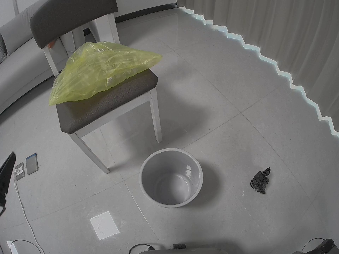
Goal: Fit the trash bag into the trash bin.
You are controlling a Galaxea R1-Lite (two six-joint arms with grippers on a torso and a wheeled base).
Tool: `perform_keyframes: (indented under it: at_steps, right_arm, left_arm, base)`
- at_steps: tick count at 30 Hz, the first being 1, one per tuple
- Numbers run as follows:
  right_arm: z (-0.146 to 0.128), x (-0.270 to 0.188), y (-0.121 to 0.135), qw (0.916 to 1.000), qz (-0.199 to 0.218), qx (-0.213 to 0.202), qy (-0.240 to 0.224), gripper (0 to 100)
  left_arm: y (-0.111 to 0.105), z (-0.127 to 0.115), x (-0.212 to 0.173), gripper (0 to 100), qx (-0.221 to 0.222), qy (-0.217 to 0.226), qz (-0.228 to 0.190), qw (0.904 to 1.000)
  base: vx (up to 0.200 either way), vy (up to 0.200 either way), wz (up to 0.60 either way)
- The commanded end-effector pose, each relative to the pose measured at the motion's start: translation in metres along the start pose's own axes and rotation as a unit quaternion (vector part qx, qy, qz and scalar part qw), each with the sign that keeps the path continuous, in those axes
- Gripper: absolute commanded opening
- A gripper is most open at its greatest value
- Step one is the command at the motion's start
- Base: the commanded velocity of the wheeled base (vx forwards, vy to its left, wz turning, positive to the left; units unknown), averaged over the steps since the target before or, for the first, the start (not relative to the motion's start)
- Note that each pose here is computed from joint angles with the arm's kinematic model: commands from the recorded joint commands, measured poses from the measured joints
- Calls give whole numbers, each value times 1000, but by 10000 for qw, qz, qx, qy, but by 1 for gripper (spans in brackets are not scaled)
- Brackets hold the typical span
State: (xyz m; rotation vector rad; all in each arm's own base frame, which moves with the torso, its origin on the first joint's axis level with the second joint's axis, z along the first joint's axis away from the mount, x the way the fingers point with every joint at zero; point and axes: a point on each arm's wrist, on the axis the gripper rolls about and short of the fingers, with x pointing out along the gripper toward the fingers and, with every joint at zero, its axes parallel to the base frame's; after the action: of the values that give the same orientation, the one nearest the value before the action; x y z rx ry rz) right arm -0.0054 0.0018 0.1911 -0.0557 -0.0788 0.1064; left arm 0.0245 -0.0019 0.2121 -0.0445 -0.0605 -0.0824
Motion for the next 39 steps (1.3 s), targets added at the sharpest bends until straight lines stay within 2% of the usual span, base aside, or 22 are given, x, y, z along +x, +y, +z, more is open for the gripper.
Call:
perform_keyframes:
  at_steps: [1, 5, 6, 7, 9, 10, 15, 20, 27, 32, 39]
  right_arm:
    - [35, 71, -6, 9974, 249, -118, 659, 100]
    - [35, 74, -7, 9977, 179, -124, 641, 100]
    - [35, 74, -7, 9977, 179, -124, 641, 100]
    - [34, 75, -7, 9975, 173, -114, 673, 100]
    - [34, 75, -7, 9975, 158, -114, 681, 100]
    - [34, 77, -7, 9973, 152, -112, 705, 100]
    - [34, 78, -7, 9971, 170, -125, 726, 100]
    - [33, 80, -7, 9967, 174, -120, 779, 100]
    - [28, 84, -8, 9955, 194, -131, 915, 100]
    - [29, 84, -8, 9957, 192, -133, 892, 100]
    - [28, 84, -7, 9954, 209, -129, 921, 100]
  left_arm:
    - [9, 21, 126, 100, 233, 1228, 434, 9912]
    - [9, 24, 165, 100, 360, 1437, 536, 9875]
    - [9, 24, 165, 100, 360, 1437, 536, 9875]
    - [8, 25, 187, 100, 554, 1537, 655, 9844]
    - [9, 24, 201, 100, 657, 1595, 770, 9820]
    - [10, 22, 221, 100, 799, 1682, 945, 9780]
    - [10, 28, 261, 100, 1066, 1650, 1104, 9743]
    - [9, 30, 277, 100, 1200, 1619, 1070, 9736]
    - [-5, 23, 301, 100, 1298, 1672, 1005, 9722]
    - [5, 19, 324, 100, 1682, 1718, 1218, 9630]
    - [12, 18, 336, 100, 1739, 1711, 1445, 9590]
  base:
    - [0, 0, 0]
    - [0, 0, 0]
    - [0, 0, 0]
    - [0, 0, 0]
    - [0, 0, 0]
    - [0, 0, 0]
    - [0, 0, 0]
    - [0, 0, 0]
    - [0, 0, 0]
    - [0, 0, 0]
    - [0, 0, 0]
